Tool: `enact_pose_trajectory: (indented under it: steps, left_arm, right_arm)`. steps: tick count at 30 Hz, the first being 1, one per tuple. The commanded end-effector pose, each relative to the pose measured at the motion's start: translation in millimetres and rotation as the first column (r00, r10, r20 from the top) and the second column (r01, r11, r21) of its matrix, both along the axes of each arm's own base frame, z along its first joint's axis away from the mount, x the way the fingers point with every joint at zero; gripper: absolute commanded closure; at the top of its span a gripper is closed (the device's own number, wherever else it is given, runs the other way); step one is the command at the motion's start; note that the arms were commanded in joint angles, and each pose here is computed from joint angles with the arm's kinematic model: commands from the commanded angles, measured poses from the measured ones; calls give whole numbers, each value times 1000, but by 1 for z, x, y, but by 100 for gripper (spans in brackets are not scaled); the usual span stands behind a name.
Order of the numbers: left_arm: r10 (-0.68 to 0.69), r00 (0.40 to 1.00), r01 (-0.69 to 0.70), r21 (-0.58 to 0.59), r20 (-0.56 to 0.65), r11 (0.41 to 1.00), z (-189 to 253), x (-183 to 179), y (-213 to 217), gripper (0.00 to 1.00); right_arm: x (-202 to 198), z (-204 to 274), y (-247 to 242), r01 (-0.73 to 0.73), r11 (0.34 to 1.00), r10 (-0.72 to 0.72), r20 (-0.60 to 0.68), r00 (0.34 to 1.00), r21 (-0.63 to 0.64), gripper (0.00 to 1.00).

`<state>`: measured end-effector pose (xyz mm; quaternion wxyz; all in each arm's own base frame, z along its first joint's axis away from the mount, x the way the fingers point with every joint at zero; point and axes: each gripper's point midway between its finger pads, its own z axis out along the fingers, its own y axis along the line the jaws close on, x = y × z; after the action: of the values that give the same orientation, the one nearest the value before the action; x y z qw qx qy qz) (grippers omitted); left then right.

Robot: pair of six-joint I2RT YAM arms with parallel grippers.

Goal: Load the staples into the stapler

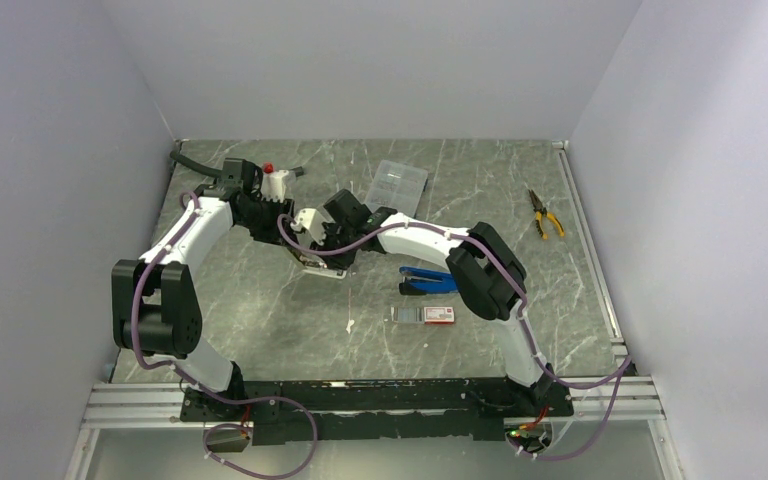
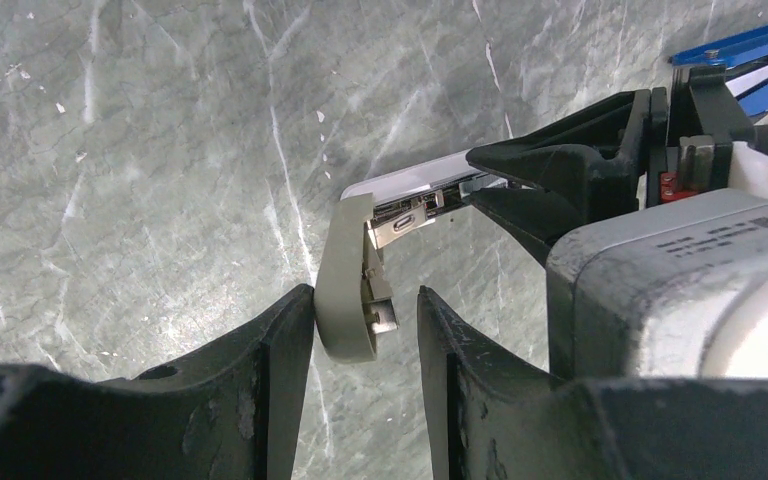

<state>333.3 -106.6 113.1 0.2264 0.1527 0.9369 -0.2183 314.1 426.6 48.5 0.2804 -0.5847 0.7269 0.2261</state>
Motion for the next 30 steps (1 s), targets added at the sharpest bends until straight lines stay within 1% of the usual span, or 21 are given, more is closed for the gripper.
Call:
enact_pose_trajectory:
  steps: [1,8,19,26,30]
  left_arm:
    - [-6,1000,6,-22,21,1000,6,5,-3,53]
    - [-10,1000,11,-26,18,1000,5,4,-4,53]
    - [-9,1000,10,-26,26,1000,5,4,-4,53]
    - [-13,1000,13,-29,21,999,5,4,-4,53]
    - [-14,1000,15,-30,20,999,5,3,-4,54]
  right_arm:
    - [-2,15,8,-19,999,18,15,1000,46,72]
    - [0,15,10,-8,999,7,14,1000,53,75]
    - [5,10,14,11,998,-12,15,1000,55,83]
    - [6,6,12,17,999,-18,16,1000,46,84]
    - [7,4,12,22,999,-23,17,1000,44,81]
